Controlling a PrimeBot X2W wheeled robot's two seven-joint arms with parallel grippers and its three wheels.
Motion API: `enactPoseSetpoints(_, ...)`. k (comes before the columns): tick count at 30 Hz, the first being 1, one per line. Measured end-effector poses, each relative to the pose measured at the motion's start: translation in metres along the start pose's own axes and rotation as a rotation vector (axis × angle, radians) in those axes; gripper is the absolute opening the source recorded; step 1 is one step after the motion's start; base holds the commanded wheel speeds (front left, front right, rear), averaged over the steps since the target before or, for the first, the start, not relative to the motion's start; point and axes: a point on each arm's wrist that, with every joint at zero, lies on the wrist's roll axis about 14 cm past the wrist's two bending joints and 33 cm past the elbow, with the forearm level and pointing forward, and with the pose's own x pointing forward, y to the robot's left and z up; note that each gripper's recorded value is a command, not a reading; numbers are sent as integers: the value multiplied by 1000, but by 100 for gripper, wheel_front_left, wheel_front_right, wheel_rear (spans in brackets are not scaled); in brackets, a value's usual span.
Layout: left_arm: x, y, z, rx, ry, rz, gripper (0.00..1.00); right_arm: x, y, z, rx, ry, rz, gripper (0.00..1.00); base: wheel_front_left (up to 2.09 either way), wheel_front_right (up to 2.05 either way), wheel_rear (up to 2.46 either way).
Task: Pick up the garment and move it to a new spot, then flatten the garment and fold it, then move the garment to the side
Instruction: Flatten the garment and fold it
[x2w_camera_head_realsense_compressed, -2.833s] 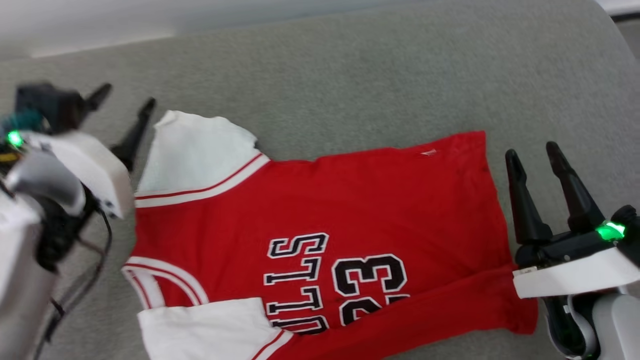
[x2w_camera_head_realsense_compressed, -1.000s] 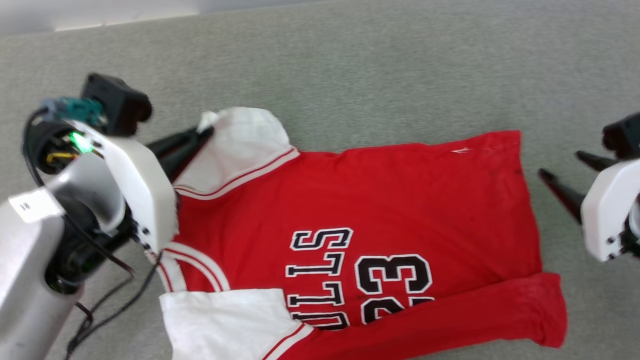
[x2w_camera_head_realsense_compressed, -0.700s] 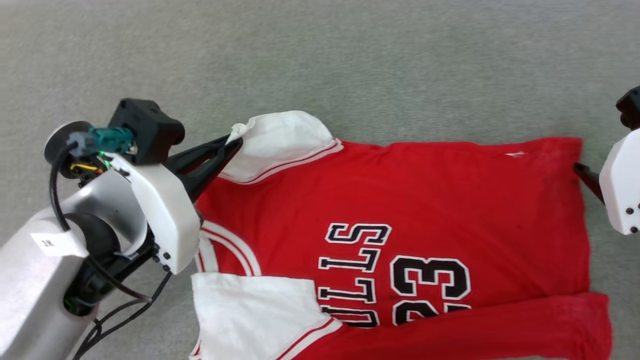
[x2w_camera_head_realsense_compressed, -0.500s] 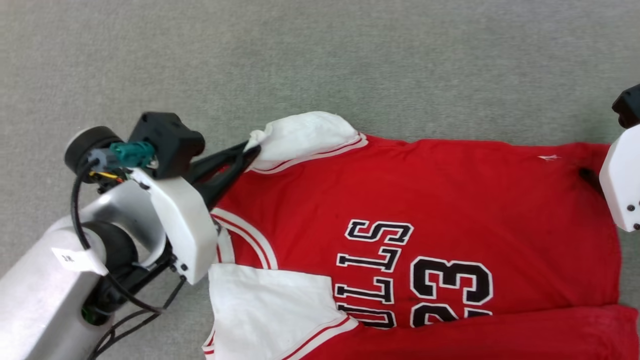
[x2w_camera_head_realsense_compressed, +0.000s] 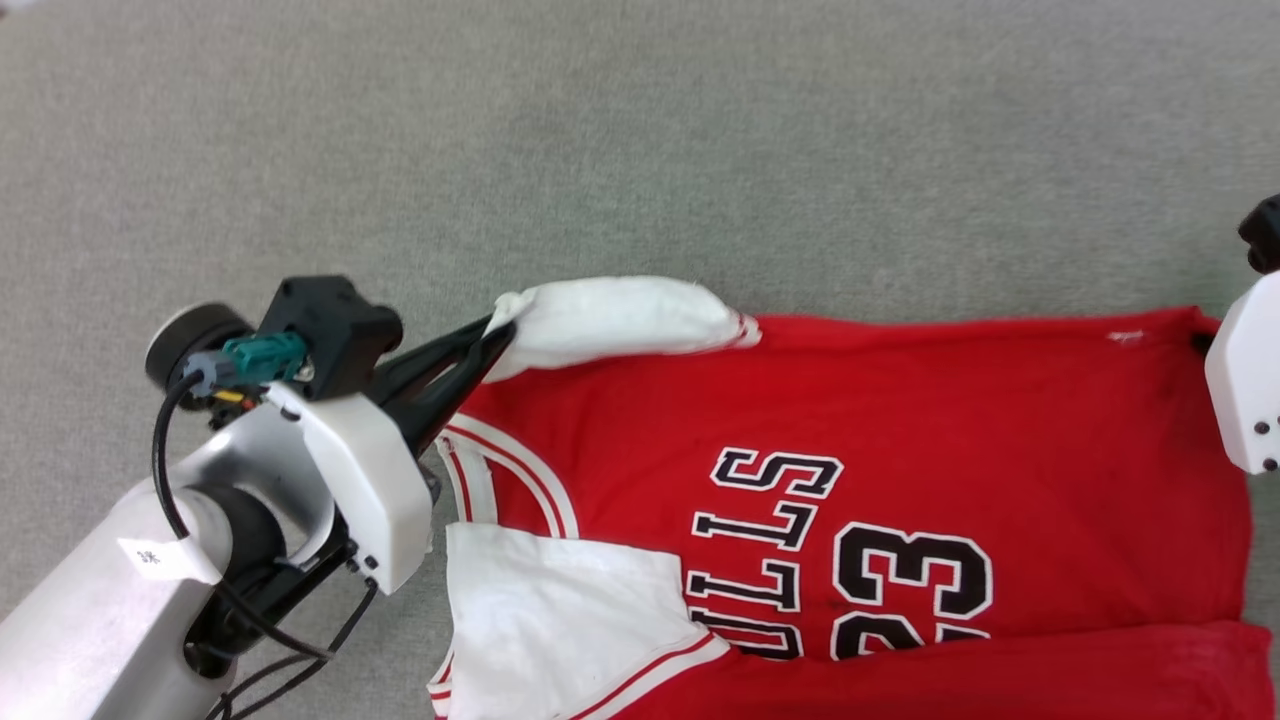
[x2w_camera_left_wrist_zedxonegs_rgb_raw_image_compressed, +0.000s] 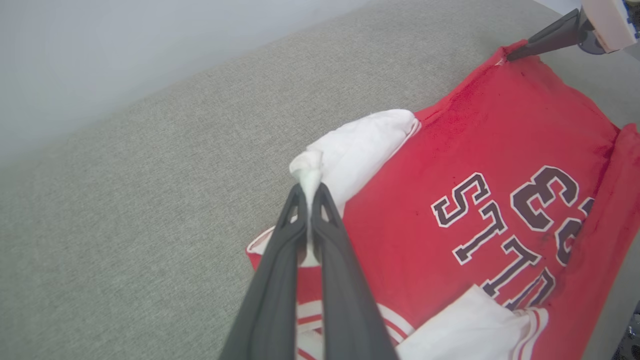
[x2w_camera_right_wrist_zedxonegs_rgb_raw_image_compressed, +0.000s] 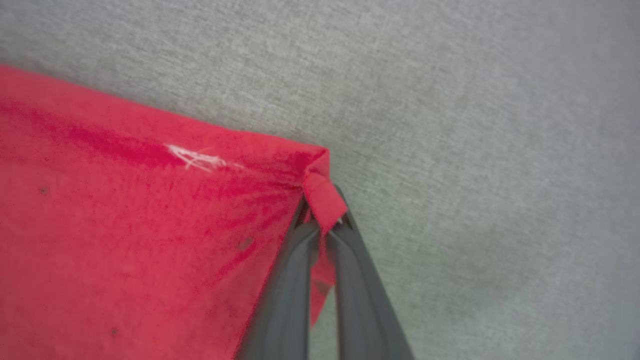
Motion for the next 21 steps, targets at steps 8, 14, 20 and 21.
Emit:
enactPoseSetpoints(8, -32, -7, 2, -29, -28, 47, 0, -51, 1, 6, 110, -173, 1, 0, 0, 0, 0)
enactPoseSetpoints(14, -56, -21, -6, -78, -32, 68, 0, -85, 13, -6, 160, -284, 14, 0, 0, 0, 0)
enactPoseSetpoints(20, -88, -39, -45, -176, 61, 93, 0, -99, 29, -48, 241, -313, 30, 0, 0, 0, 0)
enactPoseSetpoints(21, -92, -41, -54, -186, 90, 91, 0, -99, 29, -55, 231, -298, 22, 0, 0, 0, 0)
